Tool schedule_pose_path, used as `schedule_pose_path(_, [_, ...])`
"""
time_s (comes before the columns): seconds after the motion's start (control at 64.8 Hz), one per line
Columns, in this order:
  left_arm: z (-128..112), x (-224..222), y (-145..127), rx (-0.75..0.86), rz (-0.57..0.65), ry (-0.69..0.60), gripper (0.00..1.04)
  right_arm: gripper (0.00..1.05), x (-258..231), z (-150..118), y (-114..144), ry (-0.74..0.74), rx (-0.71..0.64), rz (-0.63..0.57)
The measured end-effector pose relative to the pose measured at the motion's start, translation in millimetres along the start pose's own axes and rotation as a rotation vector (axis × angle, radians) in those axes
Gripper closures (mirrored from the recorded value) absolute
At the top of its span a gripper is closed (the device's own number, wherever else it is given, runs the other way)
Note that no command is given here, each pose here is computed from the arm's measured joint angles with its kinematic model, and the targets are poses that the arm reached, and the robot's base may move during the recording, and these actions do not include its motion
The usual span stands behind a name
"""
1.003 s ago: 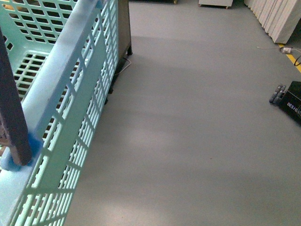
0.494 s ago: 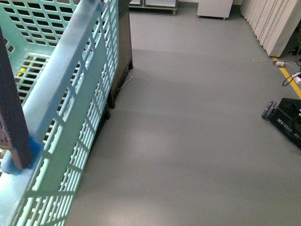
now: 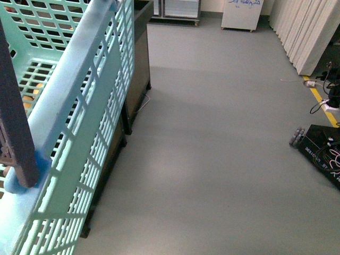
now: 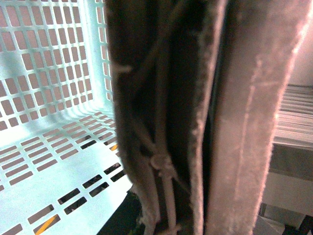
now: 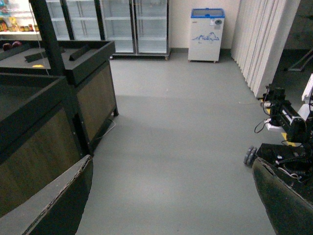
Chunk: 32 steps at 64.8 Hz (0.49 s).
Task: Pick mango and avocado into basket
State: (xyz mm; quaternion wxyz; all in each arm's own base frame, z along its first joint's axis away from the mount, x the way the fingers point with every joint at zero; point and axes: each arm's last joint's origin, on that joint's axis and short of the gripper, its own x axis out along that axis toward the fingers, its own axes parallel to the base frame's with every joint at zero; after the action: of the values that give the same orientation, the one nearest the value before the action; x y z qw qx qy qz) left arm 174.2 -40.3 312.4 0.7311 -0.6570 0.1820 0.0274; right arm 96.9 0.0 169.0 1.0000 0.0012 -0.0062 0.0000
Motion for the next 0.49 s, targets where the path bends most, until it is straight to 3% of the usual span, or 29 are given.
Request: schedule_pose_path(0.494, [-0.2, -0.5, -0.4, -0.003, -0.002, 0.000, 0.89, 0.09, 0.0, 0.0, -0.1, 0.000, 0.000, -0.003])
